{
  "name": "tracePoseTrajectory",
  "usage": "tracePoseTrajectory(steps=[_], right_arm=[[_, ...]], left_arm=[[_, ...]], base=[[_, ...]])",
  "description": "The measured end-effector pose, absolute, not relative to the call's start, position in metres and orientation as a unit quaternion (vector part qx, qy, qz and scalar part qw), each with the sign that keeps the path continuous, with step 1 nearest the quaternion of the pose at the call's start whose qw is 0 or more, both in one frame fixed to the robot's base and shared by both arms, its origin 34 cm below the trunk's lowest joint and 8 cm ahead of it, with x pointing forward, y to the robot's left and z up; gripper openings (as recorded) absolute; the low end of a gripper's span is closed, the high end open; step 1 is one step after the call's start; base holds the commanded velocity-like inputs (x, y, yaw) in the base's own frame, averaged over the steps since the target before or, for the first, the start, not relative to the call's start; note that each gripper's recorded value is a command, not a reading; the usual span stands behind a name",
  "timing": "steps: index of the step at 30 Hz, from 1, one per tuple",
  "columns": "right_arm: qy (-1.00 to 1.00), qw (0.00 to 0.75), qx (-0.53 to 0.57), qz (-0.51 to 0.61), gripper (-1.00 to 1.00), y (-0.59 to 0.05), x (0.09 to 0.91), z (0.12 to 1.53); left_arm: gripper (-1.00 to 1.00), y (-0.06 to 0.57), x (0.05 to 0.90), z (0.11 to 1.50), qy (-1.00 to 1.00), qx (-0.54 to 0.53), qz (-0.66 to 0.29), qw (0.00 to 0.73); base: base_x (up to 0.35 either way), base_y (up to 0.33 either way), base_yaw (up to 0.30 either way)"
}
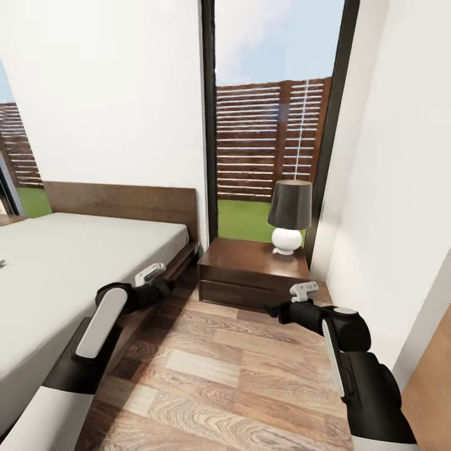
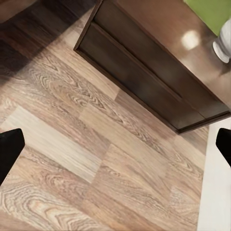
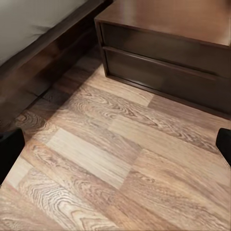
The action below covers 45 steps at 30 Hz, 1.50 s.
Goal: In the bedroom, move the book from the bed onto either nightstand, and place the two sandals side by side next to the bed.
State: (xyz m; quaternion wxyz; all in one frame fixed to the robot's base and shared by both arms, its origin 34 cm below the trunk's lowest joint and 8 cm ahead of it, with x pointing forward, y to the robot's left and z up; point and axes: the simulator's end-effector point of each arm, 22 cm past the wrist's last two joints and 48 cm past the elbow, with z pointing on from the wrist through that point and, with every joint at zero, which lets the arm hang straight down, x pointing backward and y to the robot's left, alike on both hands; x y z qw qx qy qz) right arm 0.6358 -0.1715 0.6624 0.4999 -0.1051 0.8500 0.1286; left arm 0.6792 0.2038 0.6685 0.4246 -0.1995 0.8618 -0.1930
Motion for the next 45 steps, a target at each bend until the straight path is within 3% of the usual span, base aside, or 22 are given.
tracePoseTrajectory(steps=[34, 45], right_arm=[[0.847, 0.503, -0.108, 0.133, 1.00, -0.167, 0.656, 0.743], [0.847, 0.504, -0.107, 0.132, 1.00, -0.168, 0.663, 0.769]], left_arm=[[1.00, 0.219, 0.699, 0.720, 0.872, -0.216, -0.179, 0.400], [1.00, 0.229, 0.705, 0.743, 0.869, -0.231, -0.181, 0.399]], base=[[0.000, 0.000, 0.001], [0.000, 0.000, 0.189]])
